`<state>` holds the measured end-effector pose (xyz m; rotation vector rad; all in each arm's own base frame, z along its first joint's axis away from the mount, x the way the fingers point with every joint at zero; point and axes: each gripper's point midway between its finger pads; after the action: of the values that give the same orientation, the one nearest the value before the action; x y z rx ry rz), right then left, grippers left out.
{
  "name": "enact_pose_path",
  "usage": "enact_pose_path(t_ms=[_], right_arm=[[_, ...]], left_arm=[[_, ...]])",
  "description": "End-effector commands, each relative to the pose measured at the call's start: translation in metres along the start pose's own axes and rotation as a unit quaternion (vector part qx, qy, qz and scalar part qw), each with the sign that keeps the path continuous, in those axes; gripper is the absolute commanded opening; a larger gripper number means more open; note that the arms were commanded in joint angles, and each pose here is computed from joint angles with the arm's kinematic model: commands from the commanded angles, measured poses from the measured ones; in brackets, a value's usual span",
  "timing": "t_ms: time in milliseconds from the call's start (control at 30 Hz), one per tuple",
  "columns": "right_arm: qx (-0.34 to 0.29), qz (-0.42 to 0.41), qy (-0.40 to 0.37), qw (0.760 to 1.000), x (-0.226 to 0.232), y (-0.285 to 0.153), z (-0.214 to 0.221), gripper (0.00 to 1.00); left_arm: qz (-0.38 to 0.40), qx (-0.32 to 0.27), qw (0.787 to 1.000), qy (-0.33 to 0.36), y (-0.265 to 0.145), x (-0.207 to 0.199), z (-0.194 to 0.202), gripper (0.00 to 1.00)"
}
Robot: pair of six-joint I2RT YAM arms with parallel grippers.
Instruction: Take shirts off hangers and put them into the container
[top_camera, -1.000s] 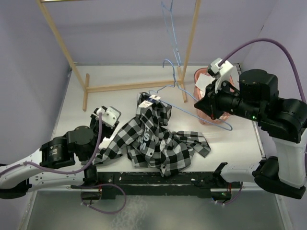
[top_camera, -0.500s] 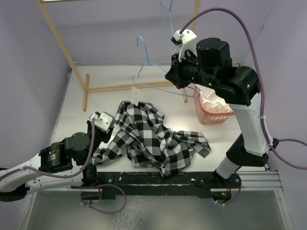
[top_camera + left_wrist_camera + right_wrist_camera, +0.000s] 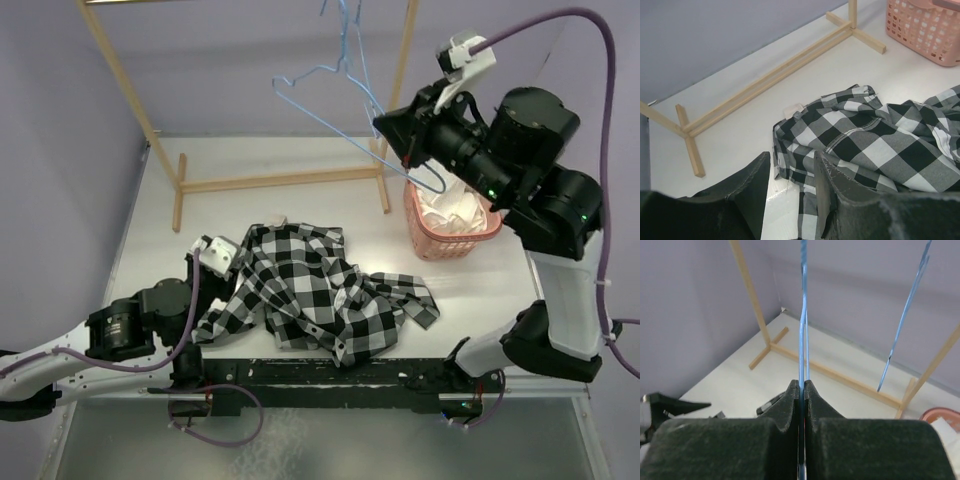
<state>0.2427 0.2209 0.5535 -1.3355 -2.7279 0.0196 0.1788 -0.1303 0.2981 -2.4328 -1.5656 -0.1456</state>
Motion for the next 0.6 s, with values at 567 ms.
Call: enact_pose_path(t_ms=[567], right_arm=[[-0.134, 0.158, -0.048, 0.977, -0.042, 0.123, -0.034, 0.00]], left_arm=[[0.033, 0.017, 0.998, -0.051, 0.014, -0.019, 0.004, 0.40]])
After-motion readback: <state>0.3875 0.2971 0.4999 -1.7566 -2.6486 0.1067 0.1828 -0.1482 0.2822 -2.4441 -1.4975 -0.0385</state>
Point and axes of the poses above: each gripper's point midway between its finger pads, its own y axis out along the fingers, its own x axis along the line the jaws close on, z = x × y
